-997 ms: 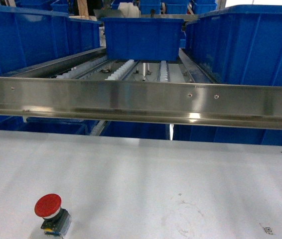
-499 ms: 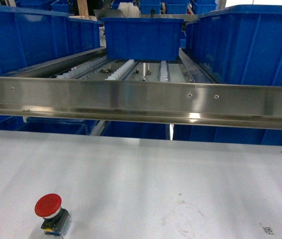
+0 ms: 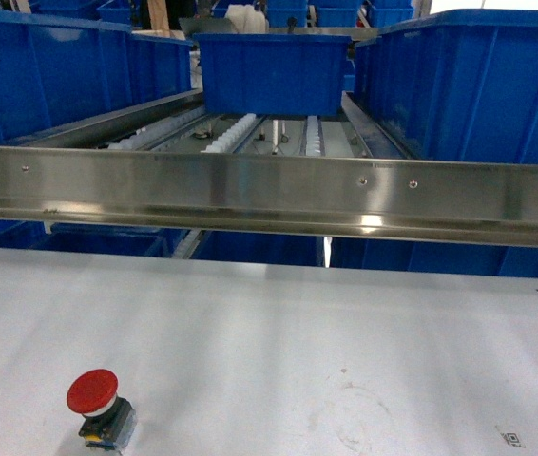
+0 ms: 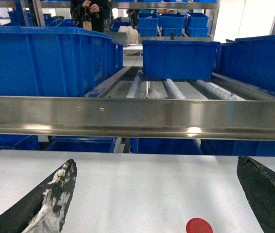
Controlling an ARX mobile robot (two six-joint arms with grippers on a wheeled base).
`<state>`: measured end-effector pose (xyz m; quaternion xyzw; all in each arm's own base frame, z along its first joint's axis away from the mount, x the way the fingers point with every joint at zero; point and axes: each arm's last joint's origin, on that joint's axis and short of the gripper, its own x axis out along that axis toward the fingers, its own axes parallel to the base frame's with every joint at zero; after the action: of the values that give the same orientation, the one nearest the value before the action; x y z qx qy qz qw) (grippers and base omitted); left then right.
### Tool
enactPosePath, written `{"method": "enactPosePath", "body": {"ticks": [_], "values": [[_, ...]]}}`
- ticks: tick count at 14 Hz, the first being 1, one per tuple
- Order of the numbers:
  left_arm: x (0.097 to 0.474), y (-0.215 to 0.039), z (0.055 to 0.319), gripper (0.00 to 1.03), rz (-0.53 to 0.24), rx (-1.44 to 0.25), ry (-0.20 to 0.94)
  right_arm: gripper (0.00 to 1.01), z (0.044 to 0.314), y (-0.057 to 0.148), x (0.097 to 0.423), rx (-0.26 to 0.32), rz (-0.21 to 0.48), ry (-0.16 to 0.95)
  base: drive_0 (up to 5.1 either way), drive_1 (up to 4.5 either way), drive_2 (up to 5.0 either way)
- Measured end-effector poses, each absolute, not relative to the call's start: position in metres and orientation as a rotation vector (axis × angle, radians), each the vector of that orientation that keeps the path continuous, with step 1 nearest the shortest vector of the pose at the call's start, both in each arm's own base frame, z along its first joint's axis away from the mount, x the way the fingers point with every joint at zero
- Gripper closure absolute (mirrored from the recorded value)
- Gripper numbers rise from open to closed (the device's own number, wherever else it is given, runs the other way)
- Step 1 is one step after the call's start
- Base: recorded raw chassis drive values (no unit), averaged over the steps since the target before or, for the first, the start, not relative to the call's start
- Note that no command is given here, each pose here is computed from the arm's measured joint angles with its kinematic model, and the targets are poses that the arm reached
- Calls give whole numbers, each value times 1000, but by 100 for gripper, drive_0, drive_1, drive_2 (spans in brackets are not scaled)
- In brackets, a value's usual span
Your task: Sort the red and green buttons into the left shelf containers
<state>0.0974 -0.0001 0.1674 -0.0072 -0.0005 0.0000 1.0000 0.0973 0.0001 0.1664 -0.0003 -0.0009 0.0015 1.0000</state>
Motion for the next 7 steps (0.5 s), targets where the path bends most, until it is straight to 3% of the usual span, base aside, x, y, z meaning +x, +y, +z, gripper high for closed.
{"method": "enactPosePath", "body": {"ticks": [7], "values": [[97,0,167,5,0,-14,-1,3,166,0,97,-1,3,-2,0,0,0]]}}
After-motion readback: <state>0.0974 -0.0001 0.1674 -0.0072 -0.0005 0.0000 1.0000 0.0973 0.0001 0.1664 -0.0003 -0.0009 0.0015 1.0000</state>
